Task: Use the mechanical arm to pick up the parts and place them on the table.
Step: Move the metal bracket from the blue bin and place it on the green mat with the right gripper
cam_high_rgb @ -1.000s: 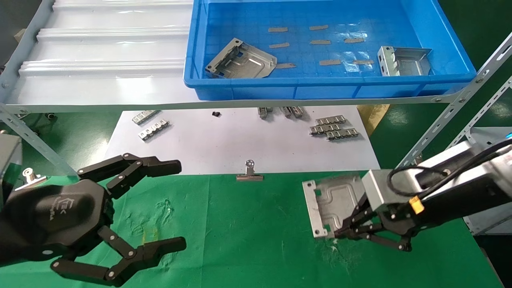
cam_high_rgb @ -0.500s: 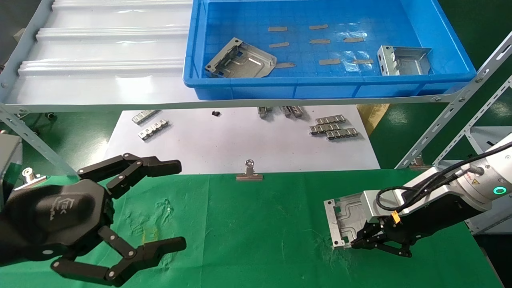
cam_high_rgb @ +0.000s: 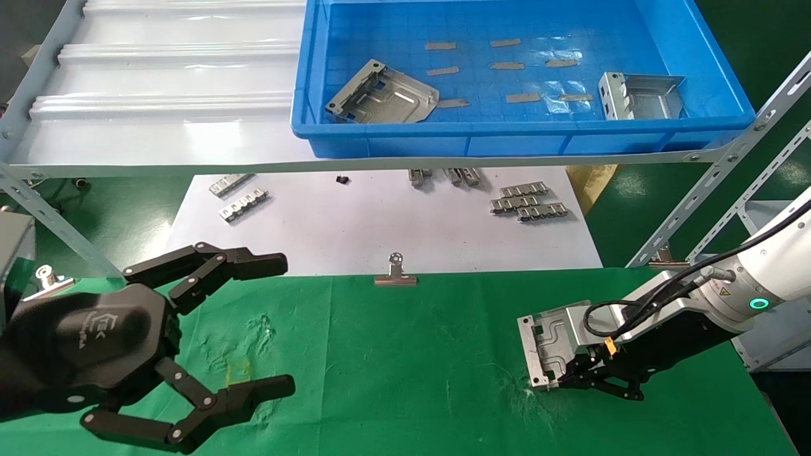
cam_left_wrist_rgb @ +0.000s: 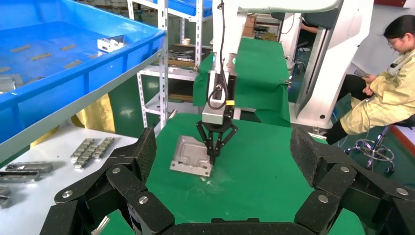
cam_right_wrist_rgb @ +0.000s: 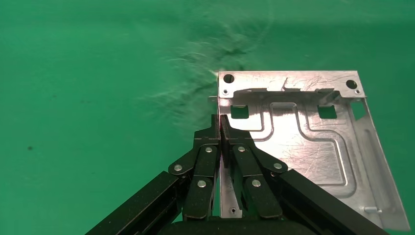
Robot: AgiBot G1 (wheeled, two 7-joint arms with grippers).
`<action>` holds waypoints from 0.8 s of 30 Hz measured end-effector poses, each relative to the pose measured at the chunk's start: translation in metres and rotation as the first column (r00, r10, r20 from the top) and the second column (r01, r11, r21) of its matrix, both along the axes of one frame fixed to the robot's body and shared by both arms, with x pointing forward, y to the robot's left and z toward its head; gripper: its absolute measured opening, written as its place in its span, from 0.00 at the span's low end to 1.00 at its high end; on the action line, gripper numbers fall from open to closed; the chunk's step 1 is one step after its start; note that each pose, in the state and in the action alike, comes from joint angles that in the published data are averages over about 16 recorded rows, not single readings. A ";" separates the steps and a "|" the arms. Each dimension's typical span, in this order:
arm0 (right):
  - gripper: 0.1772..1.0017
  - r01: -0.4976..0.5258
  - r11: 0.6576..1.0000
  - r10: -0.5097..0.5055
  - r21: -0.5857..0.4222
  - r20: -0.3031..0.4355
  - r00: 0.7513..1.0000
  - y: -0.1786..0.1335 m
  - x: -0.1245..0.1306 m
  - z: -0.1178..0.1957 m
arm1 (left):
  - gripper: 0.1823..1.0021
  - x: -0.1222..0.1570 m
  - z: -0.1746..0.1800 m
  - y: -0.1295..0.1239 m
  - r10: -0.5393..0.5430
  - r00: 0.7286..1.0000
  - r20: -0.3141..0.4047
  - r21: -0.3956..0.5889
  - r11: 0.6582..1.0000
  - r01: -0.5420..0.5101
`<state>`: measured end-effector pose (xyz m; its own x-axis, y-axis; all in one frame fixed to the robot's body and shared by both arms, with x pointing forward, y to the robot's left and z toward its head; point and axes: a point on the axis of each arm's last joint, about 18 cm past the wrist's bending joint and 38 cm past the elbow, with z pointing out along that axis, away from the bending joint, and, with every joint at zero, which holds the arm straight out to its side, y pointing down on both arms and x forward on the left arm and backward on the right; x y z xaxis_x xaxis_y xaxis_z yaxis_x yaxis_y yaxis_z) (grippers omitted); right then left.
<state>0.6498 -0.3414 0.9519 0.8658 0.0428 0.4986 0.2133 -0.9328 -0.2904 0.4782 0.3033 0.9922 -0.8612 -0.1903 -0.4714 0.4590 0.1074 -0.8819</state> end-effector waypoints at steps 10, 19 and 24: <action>0.02 0.022 0.999 -0.021 -0.024 0.030 0.999 -0.003 0.010 -0.003 | 1.00 0.000 0.000 0.000 0.000 1.000 0.000 0.000 1.000 0.000; 0.07 0.015 0.999 -0.013 -0.036 0.045 0.999 -0.004 0.010 0.005 | 1.00 0.000 0.000 0.000 0.000 1.000 0.000 0.000 1.000 0.000; 0.14 -0.010 1.000 0.010 0.012 0.040 0.999 0.000 0.003 0.014 | 1.00 0.000 0.000 0.000 0.000 1.000 0.000 0.000 1.000 0.000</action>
<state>0.6532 -0.3413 0.9657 0.8447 0.0449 0.5334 0.2345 -0.9269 -0.2932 0.4782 0.3033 0.9922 -0.8612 -0.1903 -0.4714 0.4590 0.1074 -0.8819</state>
